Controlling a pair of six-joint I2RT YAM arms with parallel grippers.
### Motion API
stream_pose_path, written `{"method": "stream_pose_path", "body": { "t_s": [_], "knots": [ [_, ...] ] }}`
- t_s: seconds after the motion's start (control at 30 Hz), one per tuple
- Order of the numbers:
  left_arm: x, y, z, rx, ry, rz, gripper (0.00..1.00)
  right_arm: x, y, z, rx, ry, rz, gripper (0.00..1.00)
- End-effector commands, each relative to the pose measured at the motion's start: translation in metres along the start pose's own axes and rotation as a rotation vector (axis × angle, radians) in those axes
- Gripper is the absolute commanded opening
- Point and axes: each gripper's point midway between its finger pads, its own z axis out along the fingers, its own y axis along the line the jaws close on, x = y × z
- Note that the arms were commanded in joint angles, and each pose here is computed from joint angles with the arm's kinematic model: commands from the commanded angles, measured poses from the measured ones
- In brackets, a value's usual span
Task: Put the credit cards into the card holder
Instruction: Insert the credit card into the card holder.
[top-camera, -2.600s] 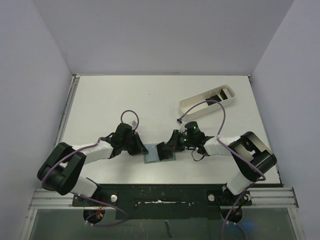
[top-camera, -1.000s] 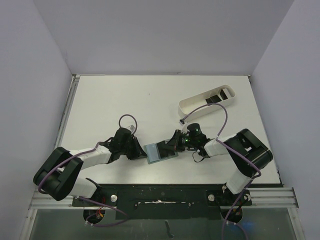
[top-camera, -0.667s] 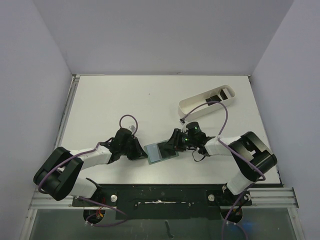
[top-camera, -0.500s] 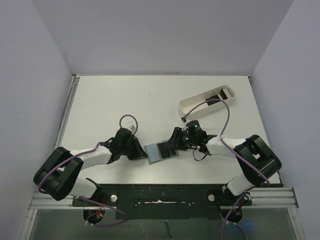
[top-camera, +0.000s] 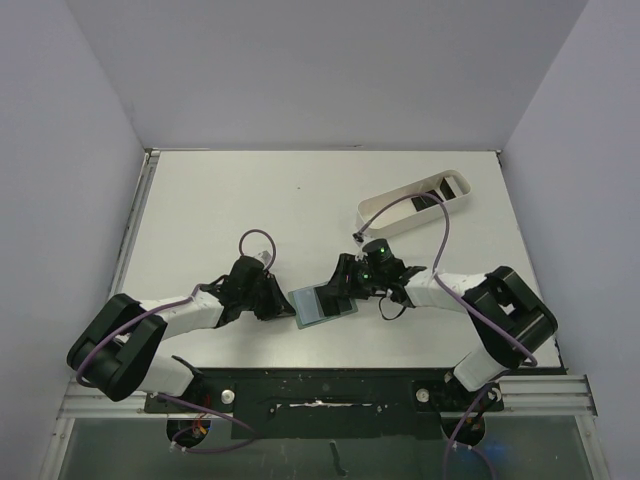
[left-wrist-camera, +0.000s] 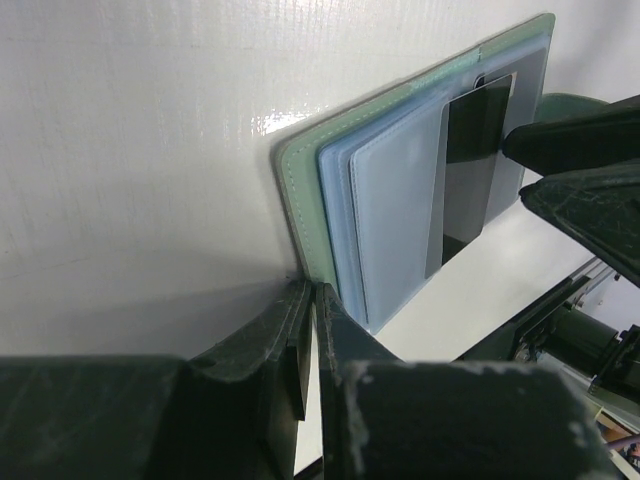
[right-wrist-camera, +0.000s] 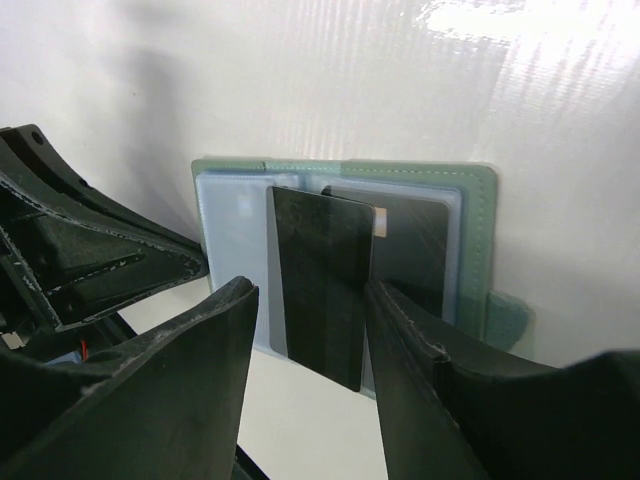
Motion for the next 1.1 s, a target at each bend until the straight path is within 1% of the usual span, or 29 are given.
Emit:
{"method": "stream_pose_path", "body": {
  "t_s": [0.0,0.33,0.63,0.93,1.07],
  "knots": [
    [-0.005,-0.011,0.002,0.043,-0.016,0.023,0.06,-0.001,0.015,0.007,-0.045,-0.001,-0.029,0.49],
    [-0.005,-0.013,0.002,0.052,-0.016,0.026,0.06,0.006,0.042,0.015,-0.131,0.020,-0.038,0.48],
    [-0.005,-0.013,0.002,0.052,-0.017,0.028,0.06,0.001,0.057,0.014,-0.198,-0.004,-0.086,0.48],
    [-0.005,-0.013,0.000,0.053,-0.021,0.027,0.06,-0.011,0.043,0.003,-0.071,-0.061,-0.088,0.49],
    [-0.006,-0.015,0.001,0.057,-0.022,0.028,0.06,-0.012,0.037,0.002,-0.039,-0.068,-0.089,0.51]
  ]
}}
